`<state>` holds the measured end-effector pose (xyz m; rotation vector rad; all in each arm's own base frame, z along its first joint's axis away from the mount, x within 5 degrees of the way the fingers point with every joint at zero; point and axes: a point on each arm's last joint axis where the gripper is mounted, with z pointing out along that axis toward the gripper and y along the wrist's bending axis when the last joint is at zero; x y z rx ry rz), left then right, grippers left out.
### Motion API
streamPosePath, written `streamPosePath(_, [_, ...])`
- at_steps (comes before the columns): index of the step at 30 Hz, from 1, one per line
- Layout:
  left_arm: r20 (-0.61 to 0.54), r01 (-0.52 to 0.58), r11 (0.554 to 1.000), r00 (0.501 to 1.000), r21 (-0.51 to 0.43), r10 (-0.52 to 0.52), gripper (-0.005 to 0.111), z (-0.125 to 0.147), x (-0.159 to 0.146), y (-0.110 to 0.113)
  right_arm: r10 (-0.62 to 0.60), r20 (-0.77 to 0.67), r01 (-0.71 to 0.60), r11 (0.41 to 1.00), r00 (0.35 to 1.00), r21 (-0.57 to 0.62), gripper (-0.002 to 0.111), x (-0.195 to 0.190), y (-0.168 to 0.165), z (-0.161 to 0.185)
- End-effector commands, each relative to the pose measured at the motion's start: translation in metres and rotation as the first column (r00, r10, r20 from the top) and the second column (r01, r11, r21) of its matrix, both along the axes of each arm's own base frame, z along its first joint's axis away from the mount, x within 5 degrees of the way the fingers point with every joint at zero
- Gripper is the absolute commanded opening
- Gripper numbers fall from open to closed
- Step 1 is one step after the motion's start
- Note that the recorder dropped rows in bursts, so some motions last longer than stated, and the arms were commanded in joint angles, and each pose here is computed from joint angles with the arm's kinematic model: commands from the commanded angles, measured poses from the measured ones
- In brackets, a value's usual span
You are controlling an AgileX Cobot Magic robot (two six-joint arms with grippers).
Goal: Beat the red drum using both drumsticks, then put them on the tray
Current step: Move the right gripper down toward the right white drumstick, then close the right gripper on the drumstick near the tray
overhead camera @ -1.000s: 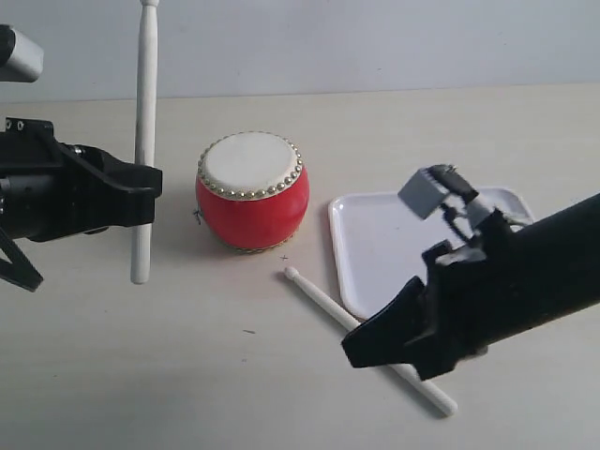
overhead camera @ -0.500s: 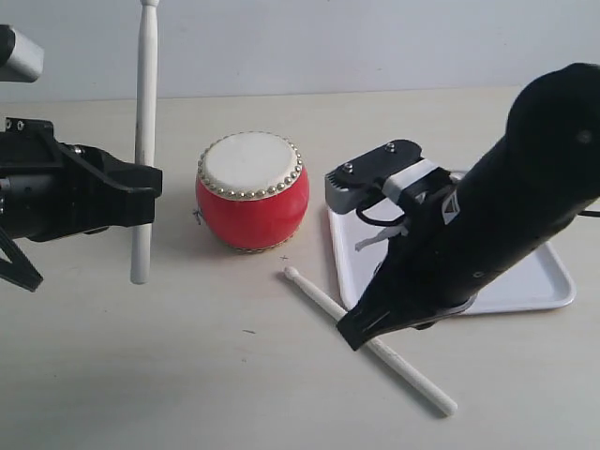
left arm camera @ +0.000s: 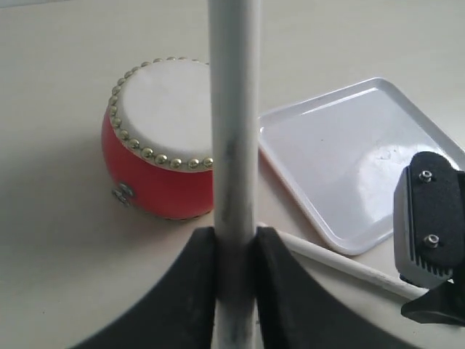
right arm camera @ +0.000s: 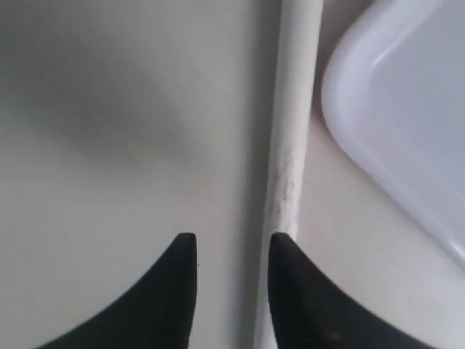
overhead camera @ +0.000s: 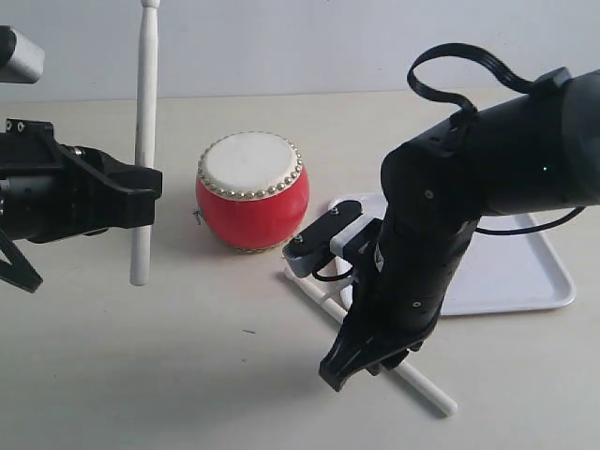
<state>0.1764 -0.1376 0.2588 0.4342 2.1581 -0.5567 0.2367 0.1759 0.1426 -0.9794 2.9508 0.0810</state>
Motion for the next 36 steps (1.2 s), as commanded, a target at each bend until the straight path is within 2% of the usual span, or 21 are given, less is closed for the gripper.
streamPosePath(1, [0.004,0.000,1.000,1.000,-0.001,0.000,0.000,0.001,-0.001,0.001,0.030,0.028,-0.029,0.999,0.999,-0.031,0.034,0.004,-0.001,0.000])
streamPosePath(17, [-0.011,0.003,1.000,1.000,0.008,-0.002,0.000,-0.001,-0.002,0.001,0.053,0.054,-0.051,0.998,0.997,-0.037,0.034,0.012,0.003,-0.016])
streamPosePath(36, [-0.029,0.008,1.000,1.000,0.022,-0.007,0.000,-0.002,-0.003,0.002,0.083,0.045,-0.080,0.995,0.996,-0.068,0.034,0.011,0.000,-0.016])
